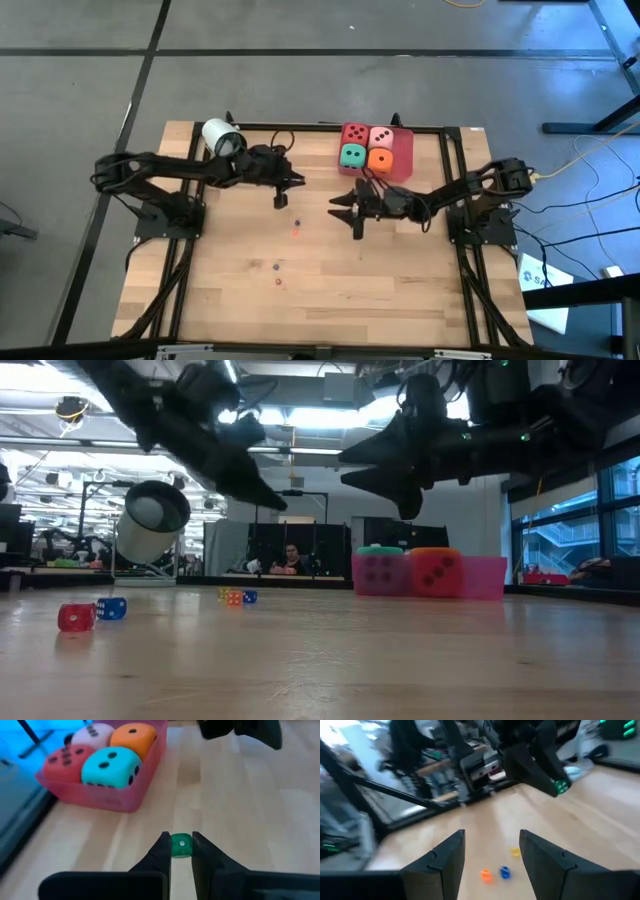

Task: Pick & Place Dice
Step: Put the small green dice into the red bin

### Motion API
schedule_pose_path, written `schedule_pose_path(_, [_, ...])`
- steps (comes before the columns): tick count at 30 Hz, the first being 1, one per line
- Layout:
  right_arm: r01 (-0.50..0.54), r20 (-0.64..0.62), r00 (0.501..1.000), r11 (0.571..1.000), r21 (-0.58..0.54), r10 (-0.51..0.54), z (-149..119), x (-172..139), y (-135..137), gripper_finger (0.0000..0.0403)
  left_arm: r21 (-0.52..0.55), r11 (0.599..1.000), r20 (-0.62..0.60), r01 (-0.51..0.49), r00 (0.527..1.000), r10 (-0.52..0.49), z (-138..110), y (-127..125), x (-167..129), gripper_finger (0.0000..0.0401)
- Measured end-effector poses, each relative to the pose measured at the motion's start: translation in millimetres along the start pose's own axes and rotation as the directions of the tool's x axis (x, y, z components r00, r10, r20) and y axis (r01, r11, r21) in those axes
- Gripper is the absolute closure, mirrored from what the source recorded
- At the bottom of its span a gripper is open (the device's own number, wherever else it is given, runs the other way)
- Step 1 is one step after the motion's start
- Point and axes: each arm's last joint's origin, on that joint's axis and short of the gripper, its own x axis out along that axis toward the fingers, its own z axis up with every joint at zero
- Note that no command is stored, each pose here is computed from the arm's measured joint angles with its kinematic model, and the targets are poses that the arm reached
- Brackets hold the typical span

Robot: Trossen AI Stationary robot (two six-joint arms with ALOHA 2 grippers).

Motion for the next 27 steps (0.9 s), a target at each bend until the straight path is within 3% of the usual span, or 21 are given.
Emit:
schedule_pose_path(6, [-0.105, 0.010, 0.994, 0.986, 0.130, 0.105, 17.0, 5.1, -19.4, 0.0215, 0.199, 0.973, 0.013, -0.114, 0.993, 0.113, 39.8, -25.0, -9.0, 0.0374])
schedule_pose_path(14, [-0.201, 0.017, 0.979, 0.963, 0.179, 0.201, 33.1, 5.6, -42.1, 0.0215, 0.405, 0.881, 0.066, -0.245, 0.969, 0.239, 70.7, -62.3, -17.9, 0.0374])
schedule_pose_path(21, [-0.338, 0.095, 0.941, 0.924, 0.177, 0.326, 48.7, 1.9, -47.1, 0.0215, 0.441, 0.867, 0.107, -0.233, 0.972, 0.207, 77.6, -77.9, -21.9, 0.0374])
schedule_pose_path(27, [-0.382, 0.066, 0.924, 0.906, 0.181, 0.377, 53.8, 13.1, -45.1, 0.0215, 0.459, 0.859, 0.138, -0.228, 0.973, 0.185, 80.2, -82.7, -21.1, 0.0374])
